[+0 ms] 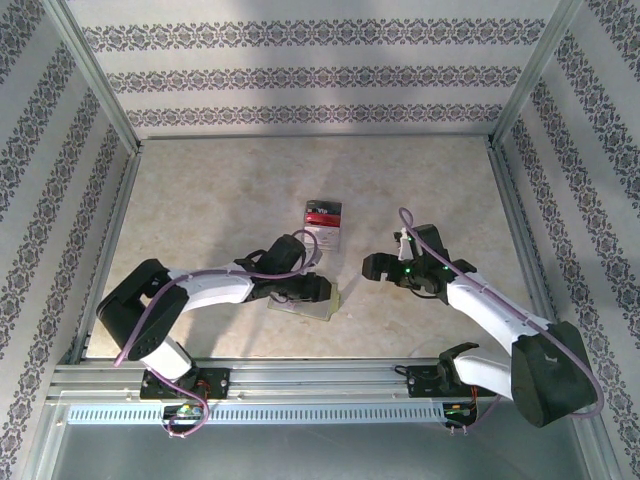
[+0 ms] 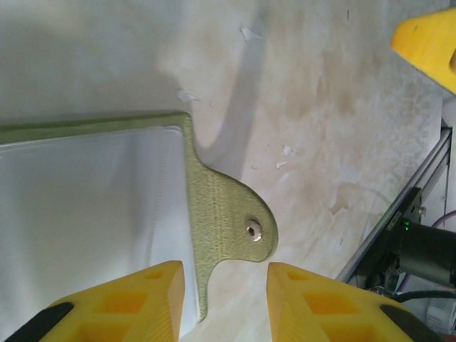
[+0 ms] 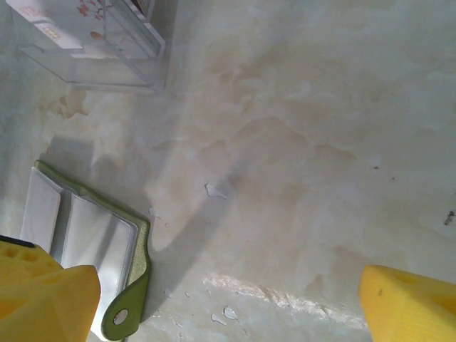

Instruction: Take the credit cards out of the card holder

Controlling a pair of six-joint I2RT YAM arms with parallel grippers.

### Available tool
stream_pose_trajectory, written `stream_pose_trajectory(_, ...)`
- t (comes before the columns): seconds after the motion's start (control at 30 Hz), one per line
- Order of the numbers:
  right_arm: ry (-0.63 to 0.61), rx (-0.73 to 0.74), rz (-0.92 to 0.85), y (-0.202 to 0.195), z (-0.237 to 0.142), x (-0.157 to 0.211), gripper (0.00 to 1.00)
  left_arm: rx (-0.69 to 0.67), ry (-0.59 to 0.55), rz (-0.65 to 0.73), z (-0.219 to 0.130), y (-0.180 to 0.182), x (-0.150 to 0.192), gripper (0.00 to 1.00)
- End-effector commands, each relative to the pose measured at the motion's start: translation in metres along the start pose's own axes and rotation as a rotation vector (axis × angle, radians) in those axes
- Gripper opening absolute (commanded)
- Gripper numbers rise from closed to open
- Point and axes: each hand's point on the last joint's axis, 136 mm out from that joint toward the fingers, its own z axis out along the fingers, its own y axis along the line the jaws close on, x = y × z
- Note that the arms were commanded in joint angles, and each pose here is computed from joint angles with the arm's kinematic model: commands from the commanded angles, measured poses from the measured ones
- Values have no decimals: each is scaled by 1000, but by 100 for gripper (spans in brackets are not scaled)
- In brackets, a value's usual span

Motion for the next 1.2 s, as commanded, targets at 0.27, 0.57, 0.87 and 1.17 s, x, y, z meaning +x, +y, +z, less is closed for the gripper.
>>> stream_pose_trajectory(0.27,-48,-161,103,13,-12,-12,92,317,-12,119,-8,-92,-7,36)
stream_pose_trajectory(0.57,7,-290,151,66,-9,-14,78,126,-185,46,-70,-36,-30,30)
stream_pose_trajectory(0.87,47,-343,144,155,41,18,68,33,-235,-208,-108,57,-27,18)
stream_pose_trajectory(1.17,128,-239,197,167,92,58,61,16,-161,-227,-88,77,-25,7)
